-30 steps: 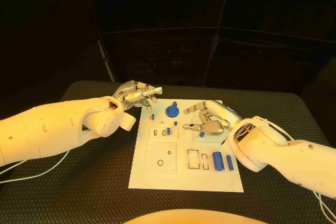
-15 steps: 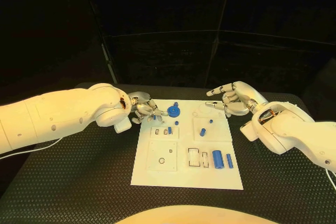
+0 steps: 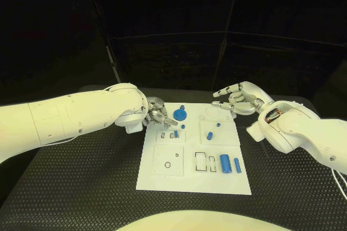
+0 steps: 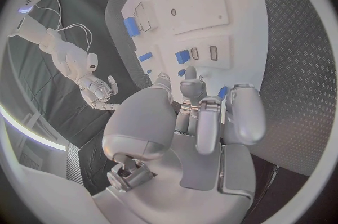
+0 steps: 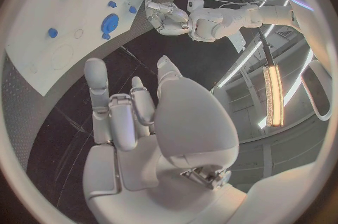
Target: Assemble the parts on the task board
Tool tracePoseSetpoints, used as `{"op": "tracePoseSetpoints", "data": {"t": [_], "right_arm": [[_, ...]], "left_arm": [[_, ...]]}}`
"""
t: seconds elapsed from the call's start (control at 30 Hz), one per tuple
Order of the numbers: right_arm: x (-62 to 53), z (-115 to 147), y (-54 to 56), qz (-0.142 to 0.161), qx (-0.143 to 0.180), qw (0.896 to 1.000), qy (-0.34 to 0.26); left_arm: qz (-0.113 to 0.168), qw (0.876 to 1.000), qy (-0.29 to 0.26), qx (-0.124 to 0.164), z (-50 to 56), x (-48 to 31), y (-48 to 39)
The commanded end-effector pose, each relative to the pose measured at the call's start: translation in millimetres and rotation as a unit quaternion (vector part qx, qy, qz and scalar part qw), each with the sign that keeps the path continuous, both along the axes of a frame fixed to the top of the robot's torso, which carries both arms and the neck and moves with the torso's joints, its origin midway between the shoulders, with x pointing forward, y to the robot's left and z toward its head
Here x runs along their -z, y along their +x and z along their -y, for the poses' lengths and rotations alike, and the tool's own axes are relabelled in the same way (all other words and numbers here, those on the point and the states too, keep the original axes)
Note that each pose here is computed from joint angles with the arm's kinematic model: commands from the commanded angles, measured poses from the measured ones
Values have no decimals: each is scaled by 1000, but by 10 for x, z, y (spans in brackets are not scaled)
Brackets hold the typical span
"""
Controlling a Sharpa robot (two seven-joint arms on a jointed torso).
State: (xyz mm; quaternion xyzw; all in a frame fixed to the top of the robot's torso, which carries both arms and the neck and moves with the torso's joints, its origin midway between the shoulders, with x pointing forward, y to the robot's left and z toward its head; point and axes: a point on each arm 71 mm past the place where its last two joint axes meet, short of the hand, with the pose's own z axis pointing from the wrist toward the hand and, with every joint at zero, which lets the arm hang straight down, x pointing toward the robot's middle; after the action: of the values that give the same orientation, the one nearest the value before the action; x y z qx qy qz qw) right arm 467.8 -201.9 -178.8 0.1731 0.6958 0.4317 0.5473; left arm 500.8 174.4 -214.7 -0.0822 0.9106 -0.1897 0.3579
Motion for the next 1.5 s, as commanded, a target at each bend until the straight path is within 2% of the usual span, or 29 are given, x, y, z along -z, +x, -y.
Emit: {"op": "tracePoseSetpoints", "data": {"t": [0.03, 0.2, 0.57, 0.97, 1.5], "right_arm": [[-2, -18, 7, -8, -5, 1000, 2], [6, -39, 19, -9, -6, 1000, 2], [16, -56, 27, -13, -8, 1000, 1], [23, -77, 36, -15, -10, 1000, 1], [27, -83, 36, -17, -11, 1000, 0]], "left_arm": [[6, 999, 31, 10, 33, 1, 21], [1, 999, 38, 21, 132, 38, 32], [-6, 998, 57, 39, 253, 98, 49], [-9, 996, 68, 49, 343, 118, 87], [-21, 995, 80, 57, 390, 148, 132]]}}
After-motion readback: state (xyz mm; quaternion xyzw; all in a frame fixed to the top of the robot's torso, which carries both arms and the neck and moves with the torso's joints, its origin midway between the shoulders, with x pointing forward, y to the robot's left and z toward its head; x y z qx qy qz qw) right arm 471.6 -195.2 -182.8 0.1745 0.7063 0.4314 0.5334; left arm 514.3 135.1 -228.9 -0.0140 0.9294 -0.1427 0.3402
